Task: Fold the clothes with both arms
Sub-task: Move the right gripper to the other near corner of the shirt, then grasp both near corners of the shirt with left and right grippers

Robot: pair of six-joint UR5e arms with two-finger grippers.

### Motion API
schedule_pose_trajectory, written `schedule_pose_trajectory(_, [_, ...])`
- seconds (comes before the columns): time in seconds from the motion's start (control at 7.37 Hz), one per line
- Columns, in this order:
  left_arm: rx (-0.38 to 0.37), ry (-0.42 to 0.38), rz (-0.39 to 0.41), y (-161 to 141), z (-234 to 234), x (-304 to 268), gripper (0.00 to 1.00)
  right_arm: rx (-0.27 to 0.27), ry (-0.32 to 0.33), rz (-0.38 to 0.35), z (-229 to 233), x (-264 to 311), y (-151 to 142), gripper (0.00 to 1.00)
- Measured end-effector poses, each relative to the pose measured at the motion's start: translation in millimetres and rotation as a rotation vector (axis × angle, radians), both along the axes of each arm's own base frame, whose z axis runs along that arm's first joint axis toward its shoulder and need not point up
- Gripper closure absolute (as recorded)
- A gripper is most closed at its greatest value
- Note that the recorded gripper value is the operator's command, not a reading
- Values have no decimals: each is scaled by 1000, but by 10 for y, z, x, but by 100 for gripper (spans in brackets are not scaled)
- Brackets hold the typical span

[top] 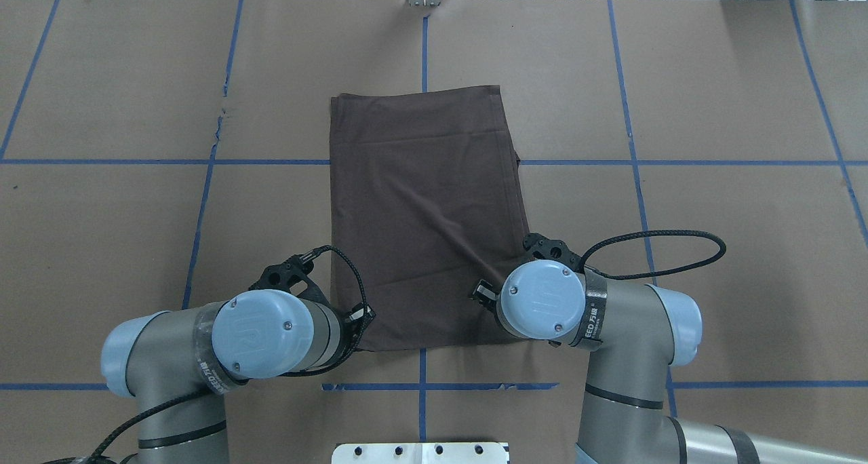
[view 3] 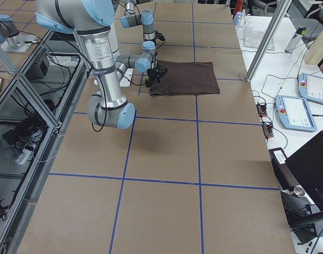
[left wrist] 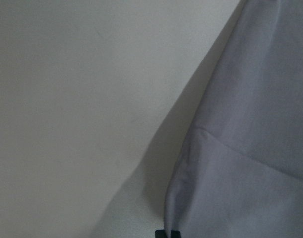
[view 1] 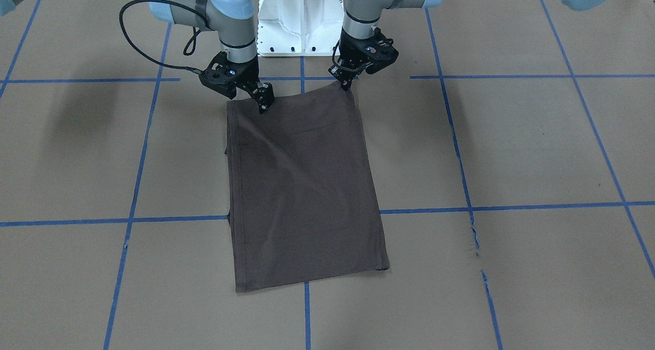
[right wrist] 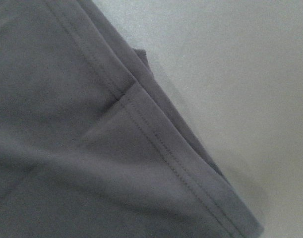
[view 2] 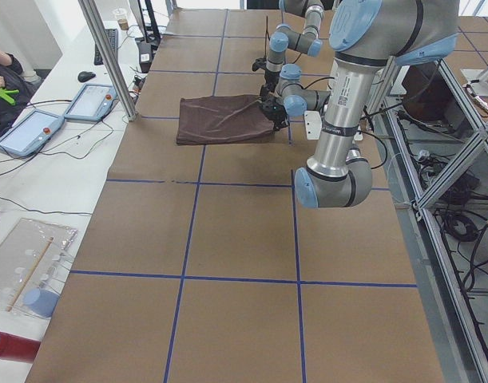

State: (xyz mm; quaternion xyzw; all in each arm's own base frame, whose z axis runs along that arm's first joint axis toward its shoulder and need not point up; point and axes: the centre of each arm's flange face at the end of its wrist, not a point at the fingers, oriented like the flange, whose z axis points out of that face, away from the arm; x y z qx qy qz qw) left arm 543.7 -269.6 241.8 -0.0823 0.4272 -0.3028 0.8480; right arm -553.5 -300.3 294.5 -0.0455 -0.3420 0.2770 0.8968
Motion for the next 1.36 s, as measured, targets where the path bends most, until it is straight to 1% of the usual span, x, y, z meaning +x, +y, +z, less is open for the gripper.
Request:
schedule_pose_trajectory(0.41, [1,3,0,1,-16,-1,100,-9,26,-1,130,-73,-14,0])
schedule_pose_trajectory(0.54, [1,3,0,-1,-19,-3,100,-10,27,0,137,-80,-15,23])
schedule_pose_trajectory(0.68, [1,4,-1,-1,-19,-3,100,-11,26,0,134,-83,-15,68])
schedule_pose_trajectory(0.81, [1,4,-1,-4,-20,-5,100,-10,23,1,118,-84,-16,89])
schedule_pose_trajectory(0.95, [1,4,-2,-7,-22,-8,100,-10,20,0,101,-84,-16,100])
schedule_pose_trajectory(1.36, [2,6,-2,-7,-32,-20,100,-2,9,-5,31,-77,-16,100])
